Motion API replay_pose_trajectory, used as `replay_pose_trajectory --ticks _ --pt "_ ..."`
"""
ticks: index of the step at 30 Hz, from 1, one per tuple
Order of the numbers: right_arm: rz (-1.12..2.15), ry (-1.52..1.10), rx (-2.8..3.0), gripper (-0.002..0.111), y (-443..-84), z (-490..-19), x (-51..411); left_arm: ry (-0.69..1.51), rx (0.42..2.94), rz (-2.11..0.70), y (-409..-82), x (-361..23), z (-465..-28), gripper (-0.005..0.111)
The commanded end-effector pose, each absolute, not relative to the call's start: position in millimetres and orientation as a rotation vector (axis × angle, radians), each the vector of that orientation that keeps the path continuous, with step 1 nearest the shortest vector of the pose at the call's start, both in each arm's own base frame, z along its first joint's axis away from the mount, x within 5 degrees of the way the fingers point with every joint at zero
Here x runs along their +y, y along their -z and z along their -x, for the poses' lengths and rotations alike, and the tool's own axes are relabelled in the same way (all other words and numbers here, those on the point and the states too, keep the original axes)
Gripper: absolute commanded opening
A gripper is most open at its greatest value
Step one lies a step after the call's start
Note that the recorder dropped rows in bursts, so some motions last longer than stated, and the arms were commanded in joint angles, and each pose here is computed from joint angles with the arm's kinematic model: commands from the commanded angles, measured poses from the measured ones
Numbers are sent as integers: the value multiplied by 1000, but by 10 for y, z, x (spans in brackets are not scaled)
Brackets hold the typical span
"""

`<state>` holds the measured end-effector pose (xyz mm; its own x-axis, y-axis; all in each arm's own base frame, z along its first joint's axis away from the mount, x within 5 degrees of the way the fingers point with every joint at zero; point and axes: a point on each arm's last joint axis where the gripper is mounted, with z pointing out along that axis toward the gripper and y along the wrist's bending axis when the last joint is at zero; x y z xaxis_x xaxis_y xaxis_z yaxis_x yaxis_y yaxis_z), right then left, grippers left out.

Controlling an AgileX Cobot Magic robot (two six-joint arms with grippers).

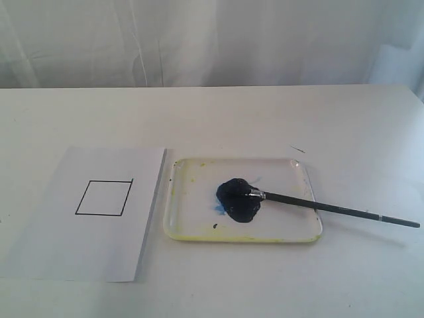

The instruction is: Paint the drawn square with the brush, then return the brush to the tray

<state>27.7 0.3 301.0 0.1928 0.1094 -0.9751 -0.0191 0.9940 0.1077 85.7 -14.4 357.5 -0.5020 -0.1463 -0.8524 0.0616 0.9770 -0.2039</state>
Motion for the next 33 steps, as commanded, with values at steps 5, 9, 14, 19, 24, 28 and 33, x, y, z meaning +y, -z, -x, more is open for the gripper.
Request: replay_pose_trajectory --ticks 5,9,14,19,24,28,33 --pt "-83 -93 1469 0 -3198 -428 4 240 2207 29 -3738 -173 -1329 0" --pt "-84 -88 1562 0 -3328 -584 4 231 2277 -8 -3750 -194 -1619 0" --pt "-58 -58 1687 0 -3465 -817 4 229 2366 -42 -3687 -220 -2006 0" --pt "-62 -57 1803 0 -3553 -1129 3 253 2445 -81 -3580 -261 -2376 1" --pt "-56 -48 2015 0 -3627 -1608 3 396 2534 -88 -3373 -376 -2917 36" --pt "100 -12 2173 1 -3482 -2015 34 406 2605 -145 -3091 -407 -3335 52" --pt "259 -97 2313 30 -3095 -2437 125 424 2661 -199 -2738 -450 -3804 80"
